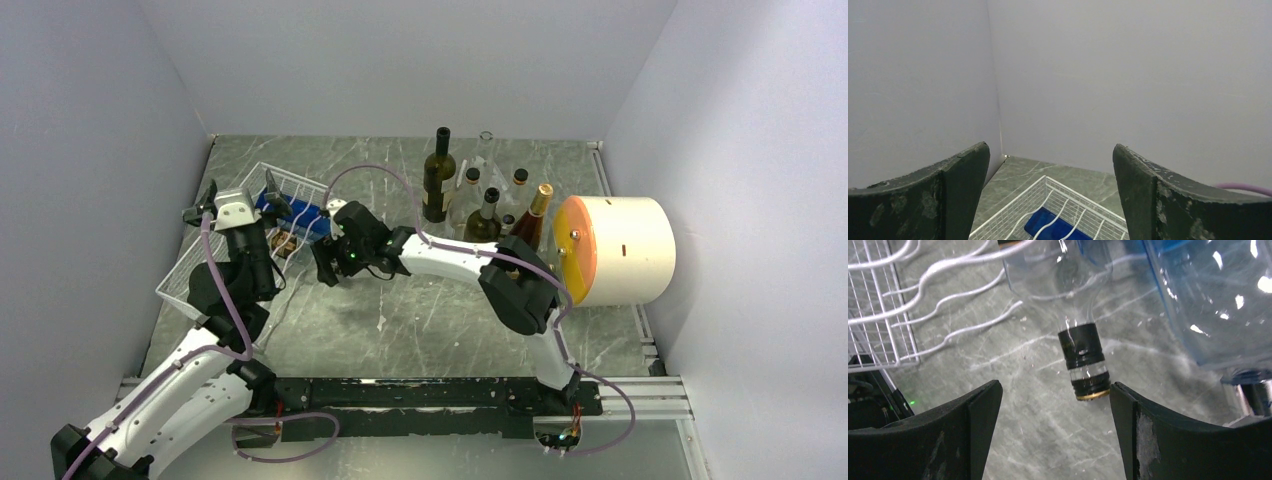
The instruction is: Take the wine bottle off the wine rack
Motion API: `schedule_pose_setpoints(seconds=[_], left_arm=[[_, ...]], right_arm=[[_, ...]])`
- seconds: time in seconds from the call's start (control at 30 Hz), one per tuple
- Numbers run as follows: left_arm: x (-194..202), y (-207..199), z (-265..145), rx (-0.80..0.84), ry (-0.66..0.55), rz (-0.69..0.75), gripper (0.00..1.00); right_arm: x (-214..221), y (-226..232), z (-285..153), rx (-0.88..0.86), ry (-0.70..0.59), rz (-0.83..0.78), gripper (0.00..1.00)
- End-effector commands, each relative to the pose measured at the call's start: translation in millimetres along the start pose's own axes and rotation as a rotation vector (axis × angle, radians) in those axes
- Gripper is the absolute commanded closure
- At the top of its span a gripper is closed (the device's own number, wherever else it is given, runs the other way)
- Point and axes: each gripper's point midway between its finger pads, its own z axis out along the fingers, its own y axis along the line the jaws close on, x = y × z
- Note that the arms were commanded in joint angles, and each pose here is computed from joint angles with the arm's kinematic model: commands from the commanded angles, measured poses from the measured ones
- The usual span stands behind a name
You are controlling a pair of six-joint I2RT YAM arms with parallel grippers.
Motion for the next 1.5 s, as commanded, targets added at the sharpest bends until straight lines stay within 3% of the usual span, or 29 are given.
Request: schedule_pose_setpoints(seconds=[0.0,0.23,0.4,0.67,0.8,0.93,1.2,1.37,1.47], left_arm=[[-16,0,4,0.008,-0.031,-0.041,0.04],[-14,-5,6,0.028,-0.022,-0.038,0.04],[-12,-8,6,0.038,-0.017,-0.034,0.04],[-10,-13,7,0.061,-0.017,-0.032,0.05],[-9,-20,7,0.097,-0.023,-0.027,0.04],[-18,-58,0,0.319,-0.069,-0.023,0.05],[-26,-134,-43,0.805,-0.154,-0.029,0.11],[-15,-161,-63,0.980,-0.136,-0.016,0.07],[-1,-187,-92,1.191,-0.118,0.014,0.03]], right_arm=[[-22,-10,2,0.061,-0.043,-0.051,0.18],[-20,-10,15,0.038,-0.051,-0.088,0.18],[-11,-7,35,-0.009,-0.030,-0.124,0.27],[-1,-6,49,-0.048,-0.012,-0.170,0.62],[2,-4,37,-0.054,-0.004,-0.171,0.85],[4,2,-1,-0.064,-0.007,-0.177,1.00],[49,3,-91,-0.088,0.079,-0.158,1.00],[62,-1,-153,-0.100,0.044,-0.048,1.00],[79,-5,-181,-0.075,0.057,0.007,1.00]])
